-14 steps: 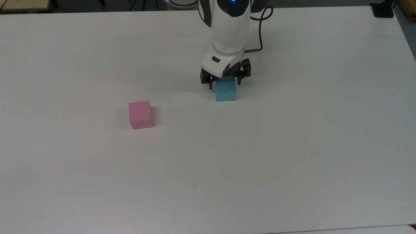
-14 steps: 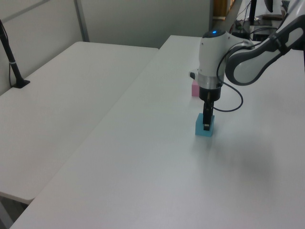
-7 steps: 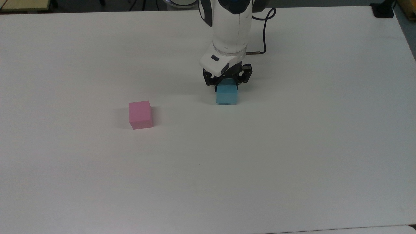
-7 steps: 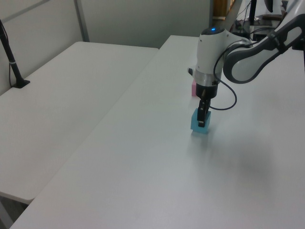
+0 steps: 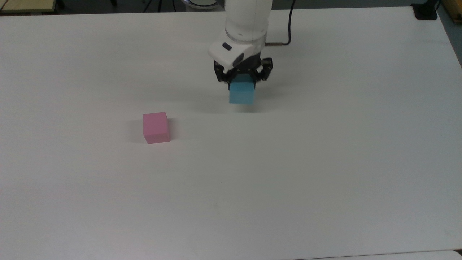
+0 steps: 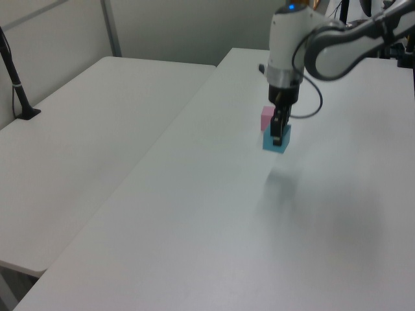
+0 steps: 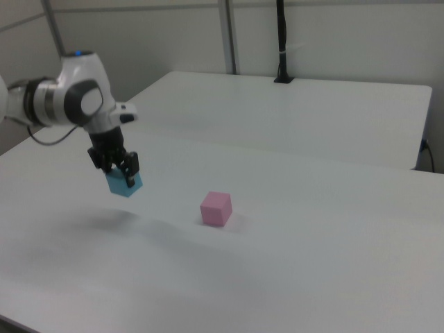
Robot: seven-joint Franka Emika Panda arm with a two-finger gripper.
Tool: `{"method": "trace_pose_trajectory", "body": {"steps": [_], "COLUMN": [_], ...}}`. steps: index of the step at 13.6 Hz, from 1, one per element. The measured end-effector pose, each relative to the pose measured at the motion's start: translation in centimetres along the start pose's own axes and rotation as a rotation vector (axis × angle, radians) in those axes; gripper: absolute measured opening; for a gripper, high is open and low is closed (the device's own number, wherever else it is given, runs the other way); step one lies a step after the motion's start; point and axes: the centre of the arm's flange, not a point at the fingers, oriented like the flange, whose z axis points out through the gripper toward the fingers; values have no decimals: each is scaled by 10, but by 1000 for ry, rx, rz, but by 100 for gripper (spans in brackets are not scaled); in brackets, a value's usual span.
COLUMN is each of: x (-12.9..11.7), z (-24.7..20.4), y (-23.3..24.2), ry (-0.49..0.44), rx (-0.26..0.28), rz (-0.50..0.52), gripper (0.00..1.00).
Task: Put blue cube on pink cube
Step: 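Lift the light-blue cube and carry it over the pink cube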
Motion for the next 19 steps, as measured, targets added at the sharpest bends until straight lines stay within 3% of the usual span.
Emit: {"method": "trace_pose_trajectory", "body": {"steps": [5,9,13,19], "x": [9,9,8,29], "z": [-78,-117,-119,-88], "y": [58,103,130,149], "ry": [-62,-23,-19,20], "rx": [-15,-17,-19,-19], "rz": [-65,-66,-35,-39], "gripper": [63,63,63,63]}}
